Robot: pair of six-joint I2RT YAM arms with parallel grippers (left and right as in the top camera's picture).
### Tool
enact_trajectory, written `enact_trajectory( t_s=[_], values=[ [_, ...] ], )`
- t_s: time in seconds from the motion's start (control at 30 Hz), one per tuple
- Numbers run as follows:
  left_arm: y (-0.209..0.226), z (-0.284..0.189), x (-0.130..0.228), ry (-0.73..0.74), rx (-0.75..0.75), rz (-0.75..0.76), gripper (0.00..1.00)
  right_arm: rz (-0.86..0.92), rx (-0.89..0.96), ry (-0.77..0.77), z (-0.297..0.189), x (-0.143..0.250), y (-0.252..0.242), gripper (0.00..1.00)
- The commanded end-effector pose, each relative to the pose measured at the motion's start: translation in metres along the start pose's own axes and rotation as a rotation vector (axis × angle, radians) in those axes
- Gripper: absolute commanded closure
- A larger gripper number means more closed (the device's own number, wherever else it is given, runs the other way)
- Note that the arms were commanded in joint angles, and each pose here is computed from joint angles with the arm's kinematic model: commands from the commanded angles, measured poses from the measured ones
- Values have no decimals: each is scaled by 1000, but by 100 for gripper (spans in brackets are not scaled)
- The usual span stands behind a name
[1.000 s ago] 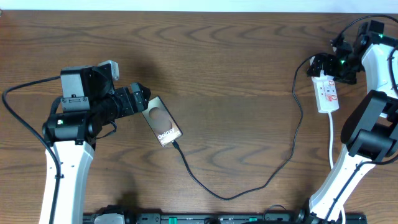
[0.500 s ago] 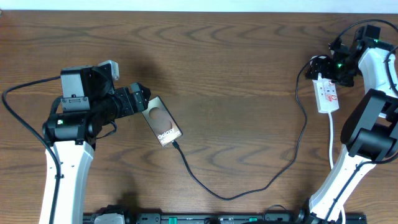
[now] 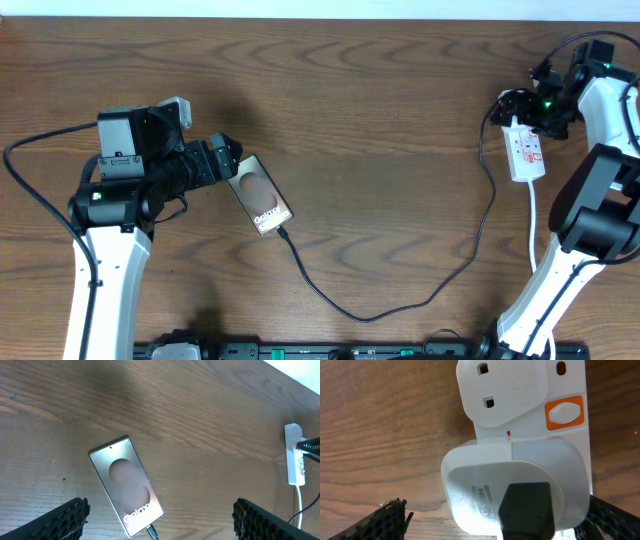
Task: Plug charger to phone and switch on socket
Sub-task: 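Press the orange switch on the power strip with the right gripper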
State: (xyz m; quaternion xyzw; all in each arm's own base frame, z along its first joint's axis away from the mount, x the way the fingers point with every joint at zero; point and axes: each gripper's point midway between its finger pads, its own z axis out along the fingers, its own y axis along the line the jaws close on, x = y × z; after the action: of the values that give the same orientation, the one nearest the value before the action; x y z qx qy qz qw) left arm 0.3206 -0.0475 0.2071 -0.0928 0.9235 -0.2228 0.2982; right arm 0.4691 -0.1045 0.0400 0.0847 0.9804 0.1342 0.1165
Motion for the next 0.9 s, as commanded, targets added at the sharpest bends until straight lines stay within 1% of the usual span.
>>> enact_trajectory(
  t_s=[0.0, 0.17, 0.4, 0.63, 0.7, 0.87],
  values=[
    [-1, -2, -2, -5, 1, 13, 6, 29, -232, 67, 16, 18, 54, 1],
    [-1, -2, -2, -5, 1, 12, 6, 39, -234, 87, 19, 23, 56, 1],
    [-1, -2, -2, -5, 1, 13, 6, 54, -310, 94, 24, 29, 67, 1],
    [-1, -2, -2, -6, 2, 13, 6, 74, -323, 99, 24, 30, 70, 1],
    [-1, -2, -2, -5, 1, 13, 6, 74, -310, 98, 24, 30, 67, 1],
    [-1, -2, -2, -5, 1, 12, 6, 101, -192, 96, 27, 28, 43, 1]
  ],
)
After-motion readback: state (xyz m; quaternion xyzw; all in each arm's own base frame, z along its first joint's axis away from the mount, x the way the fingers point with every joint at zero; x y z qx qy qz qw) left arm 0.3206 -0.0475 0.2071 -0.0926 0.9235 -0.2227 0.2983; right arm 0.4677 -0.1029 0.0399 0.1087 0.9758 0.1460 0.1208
